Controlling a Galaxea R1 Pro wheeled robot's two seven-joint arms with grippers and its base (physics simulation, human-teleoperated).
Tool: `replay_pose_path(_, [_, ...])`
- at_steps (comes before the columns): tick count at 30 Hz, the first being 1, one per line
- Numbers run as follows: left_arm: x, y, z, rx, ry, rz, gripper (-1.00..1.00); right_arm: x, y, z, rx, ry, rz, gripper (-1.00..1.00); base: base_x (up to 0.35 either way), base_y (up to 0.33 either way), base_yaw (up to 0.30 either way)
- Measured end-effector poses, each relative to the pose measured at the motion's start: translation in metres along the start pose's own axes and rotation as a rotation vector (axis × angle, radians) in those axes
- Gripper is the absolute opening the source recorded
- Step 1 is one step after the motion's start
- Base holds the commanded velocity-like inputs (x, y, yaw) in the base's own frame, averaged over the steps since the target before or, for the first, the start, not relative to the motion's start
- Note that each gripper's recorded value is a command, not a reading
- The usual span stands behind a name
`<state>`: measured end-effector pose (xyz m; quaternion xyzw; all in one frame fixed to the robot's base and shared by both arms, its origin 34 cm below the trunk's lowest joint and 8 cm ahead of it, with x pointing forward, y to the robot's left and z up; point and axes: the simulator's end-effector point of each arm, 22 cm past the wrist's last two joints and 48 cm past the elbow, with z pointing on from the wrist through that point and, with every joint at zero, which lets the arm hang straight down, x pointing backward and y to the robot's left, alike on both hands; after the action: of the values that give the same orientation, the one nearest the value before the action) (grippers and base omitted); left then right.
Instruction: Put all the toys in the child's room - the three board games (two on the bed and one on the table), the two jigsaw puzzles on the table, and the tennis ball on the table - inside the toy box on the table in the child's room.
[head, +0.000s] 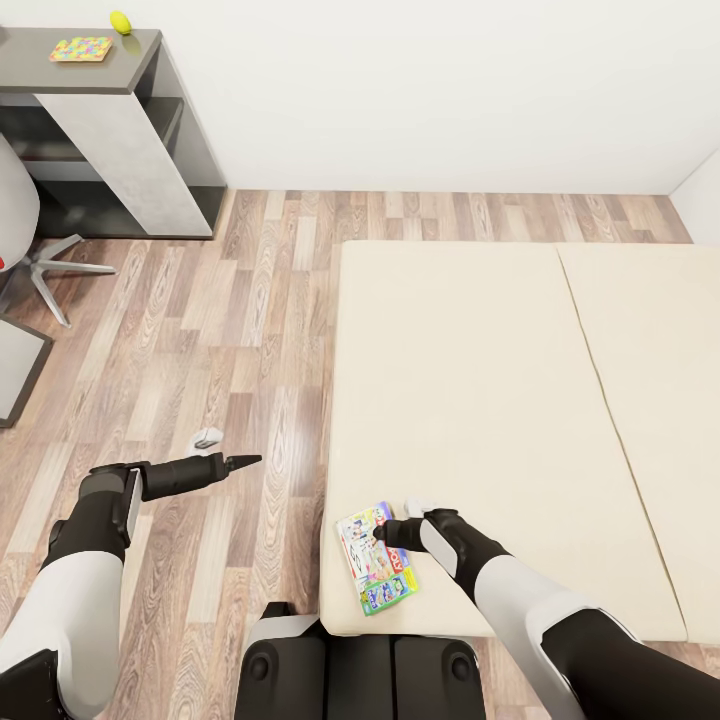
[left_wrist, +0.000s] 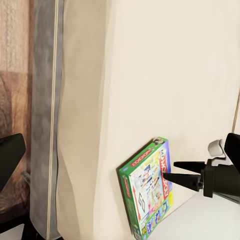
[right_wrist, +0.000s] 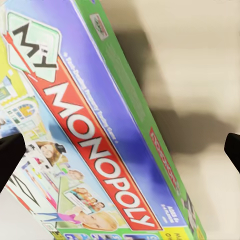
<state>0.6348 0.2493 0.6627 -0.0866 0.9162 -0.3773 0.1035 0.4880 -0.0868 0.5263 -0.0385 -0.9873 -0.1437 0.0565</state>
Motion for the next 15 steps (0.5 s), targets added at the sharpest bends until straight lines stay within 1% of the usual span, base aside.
replay_pose_path(9, [-0.0001,-0.0002,0.0000,0.001,0.000,0.000,1.00,0.0001,0.0011,0.0000,-0.002,0.001,0.000,1.00,0.000,0.002,0.000])
replay_pose_path(15, [0.0000,-0.0003,0.0000,0.001,0.000,0.000,1.00,0.0002,0.0013,0.0001,-0.002,0.001,0.000,1.00,0.000,0.083,0.000])
